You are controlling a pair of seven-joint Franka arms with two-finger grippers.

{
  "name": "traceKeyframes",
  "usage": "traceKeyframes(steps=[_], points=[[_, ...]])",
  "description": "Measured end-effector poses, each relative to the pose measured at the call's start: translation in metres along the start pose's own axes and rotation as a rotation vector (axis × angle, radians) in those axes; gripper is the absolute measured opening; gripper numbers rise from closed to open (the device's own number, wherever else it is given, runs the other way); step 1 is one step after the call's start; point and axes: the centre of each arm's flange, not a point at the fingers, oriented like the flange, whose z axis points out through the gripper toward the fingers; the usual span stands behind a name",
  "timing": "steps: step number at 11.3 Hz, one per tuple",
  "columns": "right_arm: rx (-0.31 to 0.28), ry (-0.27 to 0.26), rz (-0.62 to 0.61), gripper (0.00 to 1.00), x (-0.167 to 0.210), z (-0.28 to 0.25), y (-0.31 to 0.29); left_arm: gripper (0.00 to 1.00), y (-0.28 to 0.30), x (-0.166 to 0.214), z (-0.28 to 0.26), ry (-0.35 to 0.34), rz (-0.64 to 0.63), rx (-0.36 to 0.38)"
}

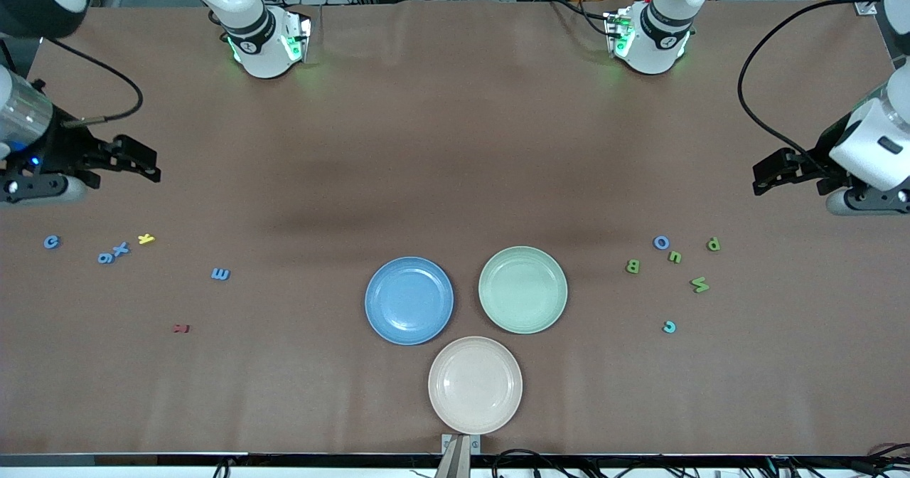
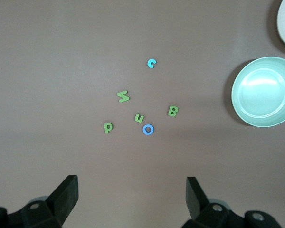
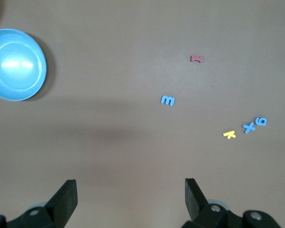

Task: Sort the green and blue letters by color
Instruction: 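Reach the right gripper to blue m while the left gripper reaches green p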

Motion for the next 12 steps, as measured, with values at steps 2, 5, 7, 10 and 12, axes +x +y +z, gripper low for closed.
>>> traceKeyframes(steps=[2, 5, 7, 10, 12], points=[[-0.001, -0.002, 0.042, 1.00, 0.033, 0.057, 0.025, 1.00, 0.000, 0.017, 0.035, -0.026, 0.000, -0.004], [-0.004, 0.013, 0.063, 1.00, 0.081, 0.158, 0.062, 1.00, -0.001, 0.045, 0.099, -0.061, -0.001, -0.012], [-0.004, -0.002, 0.110, 1.00, 0.094, 0.203, 0.067, 1.00, -0.015, 0.054, 0.144, -0.009, 0.005, -0.019], [-0.006, -0.036, 0.296, 1.00, 0.102, 0.256, 0.081, 1.00, -0.055, 0.035, 0.234, 0.073, 0.066, -0.020], [0.001, -0.071, 0.381, 1.00, 0.101, 0.294, 0.095, 1.00, -0.075, 0.018, 0.273, 0.133, 0.091, -0.013]])
